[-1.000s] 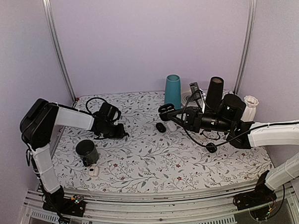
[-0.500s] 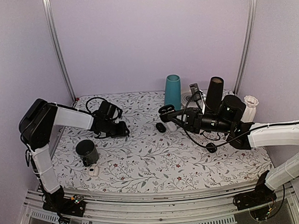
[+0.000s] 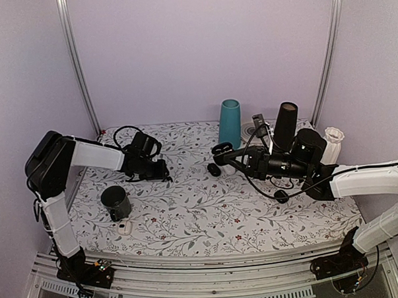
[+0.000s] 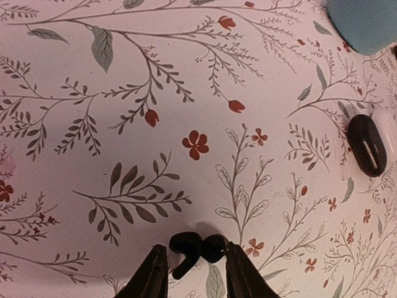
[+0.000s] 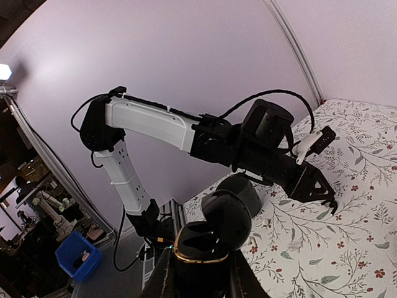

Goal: Insert the wireless bluetooth earbuds into the charging case
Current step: Pick up the left earbud from the center of the board.

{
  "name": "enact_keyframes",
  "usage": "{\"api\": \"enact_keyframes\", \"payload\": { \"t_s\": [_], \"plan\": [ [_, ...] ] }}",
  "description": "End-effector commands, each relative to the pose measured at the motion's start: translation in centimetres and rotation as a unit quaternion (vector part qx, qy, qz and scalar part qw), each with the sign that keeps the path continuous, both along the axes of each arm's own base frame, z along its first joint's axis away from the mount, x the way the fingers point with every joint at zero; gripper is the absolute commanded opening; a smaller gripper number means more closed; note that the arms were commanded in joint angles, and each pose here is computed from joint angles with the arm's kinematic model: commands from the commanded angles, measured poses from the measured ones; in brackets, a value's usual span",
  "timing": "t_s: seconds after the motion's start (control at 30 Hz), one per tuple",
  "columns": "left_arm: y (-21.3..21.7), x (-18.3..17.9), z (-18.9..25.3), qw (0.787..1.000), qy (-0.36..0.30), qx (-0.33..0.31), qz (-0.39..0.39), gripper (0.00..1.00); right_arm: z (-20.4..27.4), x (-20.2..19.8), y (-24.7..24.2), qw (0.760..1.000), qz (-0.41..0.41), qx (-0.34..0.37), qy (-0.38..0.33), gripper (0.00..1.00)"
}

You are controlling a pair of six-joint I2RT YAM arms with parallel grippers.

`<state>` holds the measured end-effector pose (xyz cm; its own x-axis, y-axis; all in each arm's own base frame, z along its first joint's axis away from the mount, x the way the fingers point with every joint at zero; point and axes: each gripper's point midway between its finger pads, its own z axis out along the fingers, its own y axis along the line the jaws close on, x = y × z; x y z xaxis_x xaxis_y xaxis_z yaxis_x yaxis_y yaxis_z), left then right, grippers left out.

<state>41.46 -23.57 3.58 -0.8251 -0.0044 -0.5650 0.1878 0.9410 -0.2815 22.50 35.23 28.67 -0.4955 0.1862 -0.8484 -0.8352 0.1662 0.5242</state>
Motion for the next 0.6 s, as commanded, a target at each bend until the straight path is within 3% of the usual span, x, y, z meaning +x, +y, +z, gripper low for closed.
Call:
{"api": "enact_keyframes", "payload": {
  "t_s": [0.0,0.57],
  "plan": [
    [2.0,0.4,1.4,0.998,-0.026,0.05,0.004,0.33,1.1,-0.1,-0.5,1.0,-0.002,0.015,-0.01,0.03],
    [0.6,-0.1,-0.2,0.991,-0.005,0.115,-0.064,0.26,1.0,0.0,-0.2,1.0,0.002,0.015,-0.005,0.03]
  ]
}}
